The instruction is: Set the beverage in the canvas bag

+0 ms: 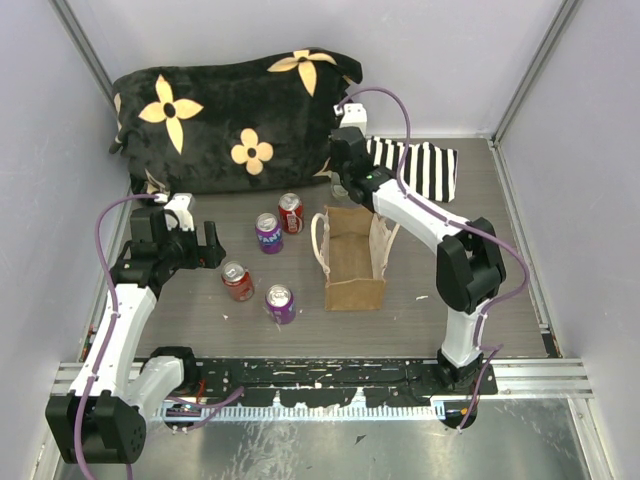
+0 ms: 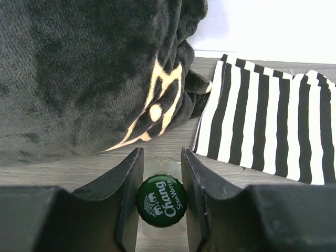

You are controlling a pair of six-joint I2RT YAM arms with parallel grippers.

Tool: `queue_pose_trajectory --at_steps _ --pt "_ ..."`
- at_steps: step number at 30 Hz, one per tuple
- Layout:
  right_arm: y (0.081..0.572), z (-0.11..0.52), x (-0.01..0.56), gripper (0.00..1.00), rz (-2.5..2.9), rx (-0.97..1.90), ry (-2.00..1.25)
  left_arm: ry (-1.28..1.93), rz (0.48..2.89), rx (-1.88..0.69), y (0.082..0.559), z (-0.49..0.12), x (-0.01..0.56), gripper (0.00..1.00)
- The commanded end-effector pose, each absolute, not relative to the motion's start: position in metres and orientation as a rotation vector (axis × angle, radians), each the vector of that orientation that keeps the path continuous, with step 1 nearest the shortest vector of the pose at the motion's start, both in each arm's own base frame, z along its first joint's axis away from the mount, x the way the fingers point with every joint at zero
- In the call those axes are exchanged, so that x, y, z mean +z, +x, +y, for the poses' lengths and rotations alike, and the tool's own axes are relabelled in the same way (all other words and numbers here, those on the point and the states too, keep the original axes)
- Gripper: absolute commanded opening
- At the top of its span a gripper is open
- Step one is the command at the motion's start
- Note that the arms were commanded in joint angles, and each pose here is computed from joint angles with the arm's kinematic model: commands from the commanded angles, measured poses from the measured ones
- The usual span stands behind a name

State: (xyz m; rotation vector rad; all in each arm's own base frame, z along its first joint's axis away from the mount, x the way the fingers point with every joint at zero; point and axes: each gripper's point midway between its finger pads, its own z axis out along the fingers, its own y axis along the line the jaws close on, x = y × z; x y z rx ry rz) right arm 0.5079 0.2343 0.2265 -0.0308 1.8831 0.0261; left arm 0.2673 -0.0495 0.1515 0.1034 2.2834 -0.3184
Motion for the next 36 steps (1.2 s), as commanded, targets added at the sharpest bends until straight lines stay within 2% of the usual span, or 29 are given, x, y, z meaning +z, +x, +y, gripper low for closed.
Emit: queue_pose_trajectory --at_steps 1,23,36 --pt "0.499 0.224 0.366 0.01 1.614 0.148 0.07 0.1 2.25 -0.339 0.269 -0.052 0.158 0.98" --pt "0.437 0.204 0.442 0.01 1.554 0.269 0.031 0.079 2.24 -0.366 0.269 -0.055 0.163 0.98" --pt "0.382 0.211 0.434 0.01 1.623 0.324 -0.052 0.077 2.244 -0.368 0.27 -0.055 0.164 0.98"
